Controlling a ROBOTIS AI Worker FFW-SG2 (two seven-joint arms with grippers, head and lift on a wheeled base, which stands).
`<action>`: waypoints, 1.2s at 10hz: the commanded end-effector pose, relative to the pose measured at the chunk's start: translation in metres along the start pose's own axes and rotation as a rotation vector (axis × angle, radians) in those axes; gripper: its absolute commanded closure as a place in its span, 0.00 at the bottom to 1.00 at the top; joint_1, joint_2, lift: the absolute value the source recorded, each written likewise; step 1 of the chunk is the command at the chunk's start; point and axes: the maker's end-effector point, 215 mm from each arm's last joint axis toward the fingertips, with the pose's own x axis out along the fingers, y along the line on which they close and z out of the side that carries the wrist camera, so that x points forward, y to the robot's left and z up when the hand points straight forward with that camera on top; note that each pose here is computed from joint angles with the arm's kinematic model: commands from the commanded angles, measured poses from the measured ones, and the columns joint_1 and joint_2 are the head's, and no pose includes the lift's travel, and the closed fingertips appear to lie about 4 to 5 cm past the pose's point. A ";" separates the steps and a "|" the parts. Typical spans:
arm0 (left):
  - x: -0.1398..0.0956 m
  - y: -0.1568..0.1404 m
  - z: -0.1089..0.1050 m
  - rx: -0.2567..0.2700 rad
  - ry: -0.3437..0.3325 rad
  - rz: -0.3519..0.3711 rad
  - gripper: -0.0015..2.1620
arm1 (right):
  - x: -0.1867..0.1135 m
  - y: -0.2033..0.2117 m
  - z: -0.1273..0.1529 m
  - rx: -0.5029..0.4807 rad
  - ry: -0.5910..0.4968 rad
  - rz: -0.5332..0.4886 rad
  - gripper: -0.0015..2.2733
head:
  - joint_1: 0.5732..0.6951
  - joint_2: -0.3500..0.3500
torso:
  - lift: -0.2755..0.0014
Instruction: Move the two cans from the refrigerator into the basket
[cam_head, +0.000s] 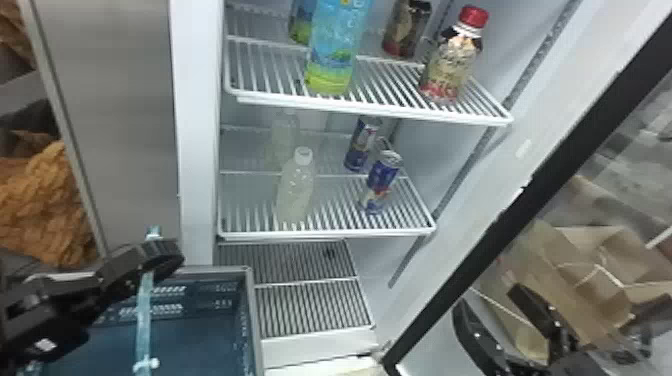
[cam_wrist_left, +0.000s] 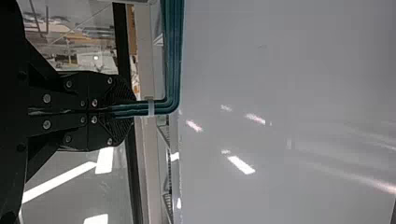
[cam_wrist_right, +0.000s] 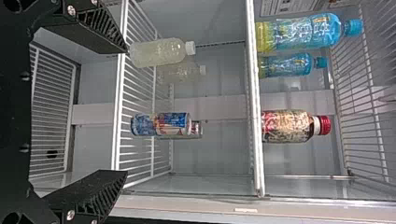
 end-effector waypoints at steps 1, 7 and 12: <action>0.000 0.000 0.000 0.000 0.000 -0.002 0.55 | 0.001 -0.001 -0.001 0.002 0.000 -0.002 0.05 | 1.00 0.00 | 0.21; 0.000 0.001 -0.002 -0.006 -0.001 -0.003 0.55 | 0.002 -0.005 -0.006 0.007 0.002 -0.010 0.05 | 1.00 0.00 | 0.21; 0.002 0.001 -0.005 -0.011 0.009 -0.004 0.55 | 0.028 -0.033 -0.013 -0.026 -0.045 -0.064 0.05 | 1.00 0.00 | 0.21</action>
